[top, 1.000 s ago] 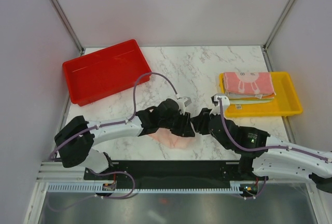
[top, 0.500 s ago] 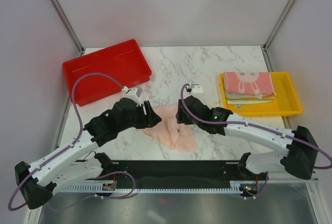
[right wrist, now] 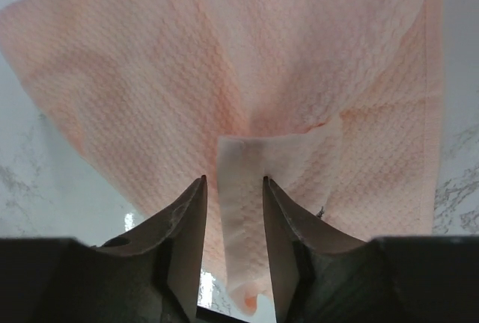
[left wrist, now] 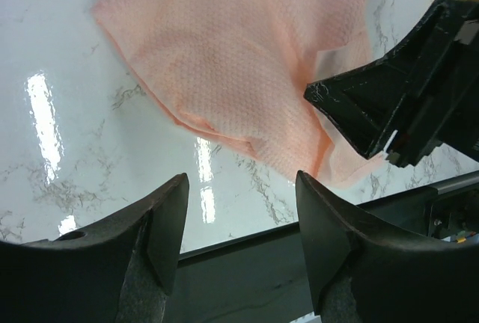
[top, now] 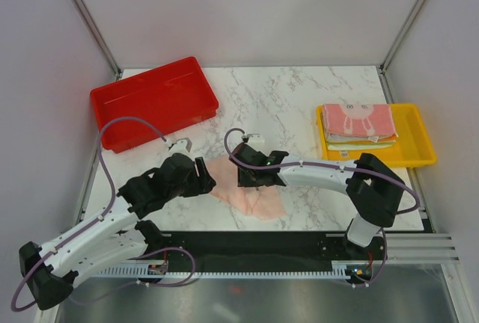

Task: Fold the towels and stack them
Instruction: Flatten out the crumpled towel

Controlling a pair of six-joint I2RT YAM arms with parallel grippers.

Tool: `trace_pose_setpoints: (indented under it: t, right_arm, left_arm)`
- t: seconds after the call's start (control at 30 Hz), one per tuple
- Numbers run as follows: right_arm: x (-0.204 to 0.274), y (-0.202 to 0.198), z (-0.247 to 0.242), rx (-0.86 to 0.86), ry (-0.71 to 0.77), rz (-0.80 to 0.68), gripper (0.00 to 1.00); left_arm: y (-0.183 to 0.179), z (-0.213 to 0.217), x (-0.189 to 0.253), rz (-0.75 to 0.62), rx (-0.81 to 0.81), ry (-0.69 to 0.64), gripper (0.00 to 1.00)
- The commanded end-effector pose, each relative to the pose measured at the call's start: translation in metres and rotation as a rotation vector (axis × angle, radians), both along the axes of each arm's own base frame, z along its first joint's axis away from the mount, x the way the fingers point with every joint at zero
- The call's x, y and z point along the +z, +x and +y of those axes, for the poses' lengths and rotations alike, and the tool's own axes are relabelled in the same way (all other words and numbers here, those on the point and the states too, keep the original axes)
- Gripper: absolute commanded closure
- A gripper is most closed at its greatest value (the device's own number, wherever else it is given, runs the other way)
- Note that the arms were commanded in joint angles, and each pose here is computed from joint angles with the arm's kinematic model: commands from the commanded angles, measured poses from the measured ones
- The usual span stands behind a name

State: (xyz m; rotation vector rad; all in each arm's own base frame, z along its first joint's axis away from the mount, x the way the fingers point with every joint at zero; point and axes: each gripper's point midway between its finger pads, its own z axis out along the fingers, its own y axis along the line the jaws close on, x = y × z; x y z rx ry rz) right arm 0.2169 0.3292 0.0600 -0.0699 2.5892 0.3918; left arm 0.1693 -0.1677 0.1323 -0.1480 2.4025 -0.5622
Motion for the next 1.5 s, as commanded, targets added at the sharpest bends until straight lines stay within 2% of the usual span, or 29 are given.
trace_pose_setpoints:
  t: [0.0, 0.03, 0.07, 0.13, 0.17, 0.3, 0.43, 0.57, 0.6, 0.67, 0.7, 0.73, 0.77, 0.8, 0.83, 0.9, 0.97, 1.17, 1.47]
  right_arm:
    - [0.001, 0.009, 0.004, -0.054, -0.001, -0.019, 0.63]
    - [0.002, 0.010, 0.003, -0.062, -0.003, -0.027, 0.70]
    - [0.003, 0.012, 0.000, -0.073, -0.011, -0.037, 0.84]
    - [0.018, 0.019, -0.007, -0.104, -0.015, -0.087, 0.97]
    - [0.025, 0.022, -0.011, -0.127, -0.009, -0.105, 1.00]
    - [0.054, 0.029, -0.042, -0.244, 0.040, -0.168, 1.00]
    - [0.093, 0.039, -0.079, -0.397, 0.201, -0.258, 1.00]
    - [0.101, 0.041, -0.100, -0.459, 0.256, -0.288, 1.00]
    - [0.100, 0.041, -0.101, -0.450, 0.272, -0.299, 1.00]
    - [0.115, 0.038, -0.078, -0.308, 0.320, -0.292, 1.00]
    - [0.114, 0.037, -0.069, -0.253, 0.297, -0.262, 0.97]
    - [0.088, 0.036, -0.058, -0.204, 0.205, -0.186, 0.90]
    - [0.073, 0.027, -0.058, -0.152, 0.113, -0.118, 0.79]
    - [0.064, 0.030, -0.042, -0.119, 0.081, -0.085, 0.74]
    - [0.061, 0.029, -0.037, -0.107, 0.064, -0.082, 0.71]
    - [0.052, 0.023, -0.024, -0.095, 0.044, -0.076, 0.60]
    - [0.047, 0.017, -0.015, -0.071, 0.025, -0.072, 0.54]
    - [0.041, 0.014, 0.014, 0.002, -0.129, -0.125, 0.53]
    - [0.008, 0.020, 0.007, -0.022, -0.385, -0.138, 0.55]
  left_arm:
    - [0.005, 0.005, 0.005, -0.031, 0.035, 0.000, 0.33]
    - [0.006, 0.006, 0.005, -0.035, 0.034, 0.005, 0.33]
    - [0.006, 0.007, 0.004, -0.036, 0.027, 0.014, 0.33]
    - [0.004, 0.004, 0.002, -0.034, 0.006, 0.011, 0.33]
    - [0.004, 0.000, 0.004, -0.034, -0.010, 0.000, 0.33]
    - [0.001, -0.029, 0.010, -0.054, -0.148, -0.090, 0.33]
    - [-0.007, -0.075, 0.026, -0.059, -0.324, -0.272, 0.34]
    - [-0.014, -0.097, 0.011, -0.014, -0.377, -0.346, 0.34]
    - [-0.014, -0.099, 0.002, 0.013, -0.372, -0.330, 0.35]
    - [-0.014, -0.096, -0.005, 0.021, -0.340, -0.301, 0.38]
    - [-0.015, -0.093, -0.006, 0.019, -0.323, -0.298, 0.38]
    - [-0.011, -0.087, -0.008, 0.002, -0.282, -0.284, 0.38]
    - [-0.013, -0.075, -0.016, 0.030, -0.227, -0.254, 0.38]
    - [-0.011, -0.065, -0.008, 0.007, -0.177, -0.255, 0.38]
    - [0.000, -0.046, -0.009, -0.034, -0.073, -0.208, 0.37]
    - [-0.002, -0.025, -0.013, -0.031, 0.003, -0.165, 0.37]
    - [0.002, -0.005, 0.001, -0.087, 0.100, -0.185, 0.37]
    - [-0.006, 0.024, 0.021, -0.185, 0.197, -0.301, 0.36]
    - [-0.009, 0.039, 0.039, -0.232, 0.220, -0.302, 0.36]
